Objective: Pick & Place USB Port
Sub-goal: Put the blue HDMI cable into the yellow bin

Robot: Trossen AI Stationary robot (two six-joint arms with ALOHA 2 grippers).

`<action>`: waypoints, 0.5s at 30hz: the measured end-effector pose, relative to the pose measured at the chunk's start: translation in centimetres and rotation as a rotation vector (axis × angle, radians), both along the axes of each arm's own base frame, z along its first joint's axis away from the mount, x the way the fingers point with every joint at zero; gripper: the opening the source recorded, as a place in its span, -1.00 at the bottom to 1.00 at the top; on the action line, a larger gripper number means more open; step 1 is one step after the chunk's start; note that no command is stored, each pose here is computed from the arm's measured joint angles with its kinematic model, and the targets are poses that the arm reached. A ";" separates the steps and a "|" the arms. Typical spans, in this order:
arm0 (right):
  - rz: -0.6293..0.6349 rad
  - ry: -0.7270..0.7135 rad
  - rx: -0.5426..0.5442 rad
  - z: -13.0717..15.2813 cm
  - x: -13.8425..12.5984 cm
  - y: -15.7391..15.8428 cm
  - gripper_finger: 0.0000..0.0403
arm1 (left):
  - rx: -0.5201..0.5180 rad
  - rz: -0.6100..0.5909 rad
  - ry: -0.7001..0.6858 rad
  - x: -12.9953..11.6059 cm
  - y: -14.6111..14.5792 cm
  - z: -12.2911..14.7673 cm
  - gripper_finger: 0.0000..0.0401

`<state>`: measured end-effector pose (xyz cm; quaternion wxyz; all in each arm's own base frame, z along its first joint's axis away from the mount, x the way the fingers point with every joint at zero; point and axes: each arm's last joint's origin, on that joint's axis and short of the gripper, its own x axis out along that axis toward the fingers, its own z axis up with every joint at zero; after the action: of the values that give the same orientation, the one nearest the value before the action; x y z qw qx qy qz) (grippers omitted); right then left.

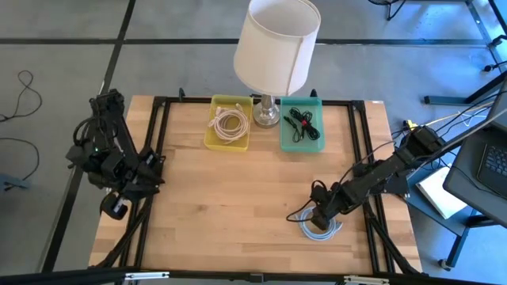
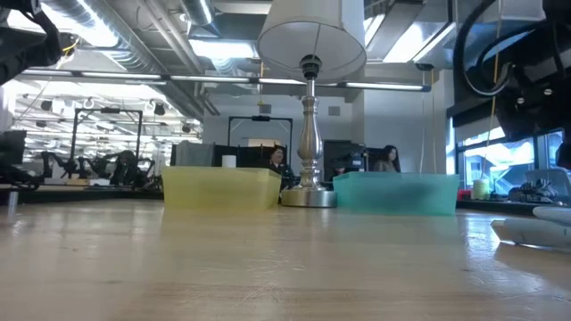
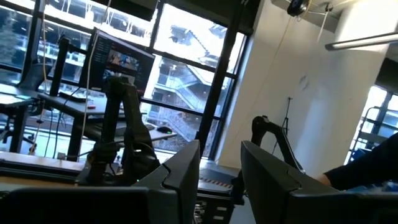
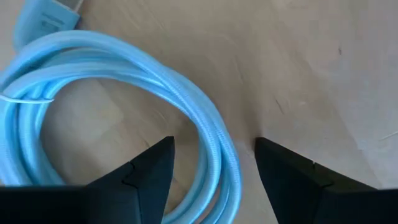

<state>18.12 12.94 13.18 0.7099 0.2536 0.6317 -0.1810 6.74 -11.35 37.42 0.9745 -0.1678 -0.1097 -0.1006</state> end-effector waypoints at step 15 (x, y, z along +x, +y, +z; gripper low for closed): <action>-0.068 -0.030 -0.151 1.7 1.0 0.3 -0.91 | 0.052 0.108 0.068 0.1 0.1 -0.6 -0.45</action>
<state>19.15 13.29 14.84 0.7299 0.2234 0.5963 -0.2484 6.88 -11.26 36.84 0.9857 -0.1397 -0.0826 -0.0451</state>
